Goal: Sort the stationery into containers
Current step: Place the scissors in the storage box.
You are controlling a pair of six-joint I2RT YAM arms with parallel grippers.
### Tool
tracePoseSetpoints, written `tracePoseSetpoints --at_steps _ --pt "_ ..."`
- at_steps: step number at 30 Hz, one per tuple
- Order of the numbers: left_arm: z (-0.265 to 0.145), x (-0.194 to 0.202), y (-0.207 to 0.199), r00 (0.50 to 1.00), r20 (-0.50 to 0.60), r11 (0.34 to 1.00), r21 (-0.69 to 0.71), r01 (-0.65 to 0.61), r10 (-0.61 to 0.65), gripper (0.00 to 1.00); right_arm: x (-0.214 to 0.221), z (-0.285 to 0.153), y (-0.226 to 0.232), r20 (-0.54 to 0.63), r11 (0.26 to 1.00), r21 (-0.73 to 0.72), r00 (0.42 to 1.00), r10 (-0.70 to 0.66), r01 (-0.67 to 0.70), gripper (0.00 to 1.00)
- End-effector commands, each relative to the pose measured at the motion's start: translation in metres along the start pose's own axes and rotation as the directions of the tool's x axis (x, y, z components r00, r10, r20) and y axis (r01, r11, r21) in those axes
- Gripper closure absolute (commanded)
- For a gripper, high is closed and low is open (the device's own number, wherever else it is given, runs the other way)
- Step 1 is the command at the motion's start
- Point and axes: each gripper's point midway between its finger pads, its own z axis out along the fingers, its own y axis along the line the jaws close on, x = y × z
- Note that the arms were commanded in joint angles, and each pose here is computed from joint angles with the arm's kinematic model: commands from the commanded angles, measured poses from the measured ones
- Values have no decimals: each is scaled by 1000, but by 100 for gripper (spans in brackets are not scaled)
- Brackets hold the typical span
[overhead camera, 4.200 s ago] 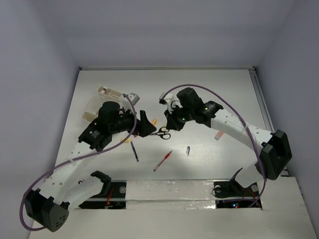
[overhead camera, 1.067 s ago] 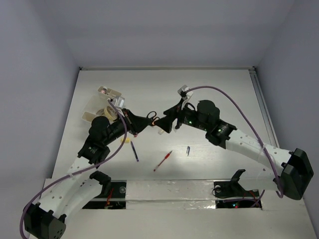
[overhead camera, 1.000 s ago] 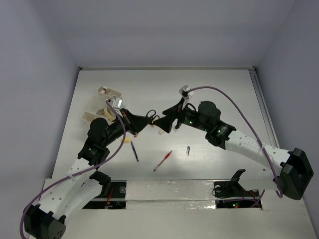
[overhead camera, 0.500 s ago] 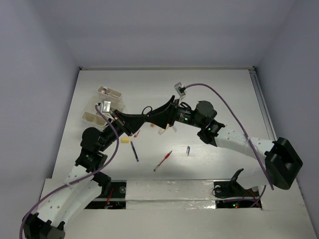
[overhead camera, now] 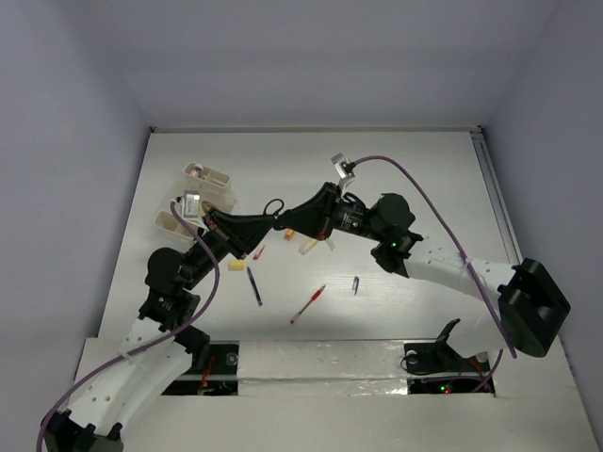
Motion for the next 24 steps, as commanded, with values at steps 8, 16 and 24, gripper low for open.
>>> tracePoseSetpoints --at_steps 8,16,24 --pt "-10 -59 -12 962 55 949 -188 -254 269 58 -32 10 0 85 992 39 988 -126 123 100" --pt "-29 -92 -22 922 88 895 -290 -339 377 21 -35 24 -4 59 989 37 988 -146 144 100" --pt "-56 -104 -3 896 46 808 -456 -374 441 5 -27 73 -71 -94 957 169 971 -221 235 100"
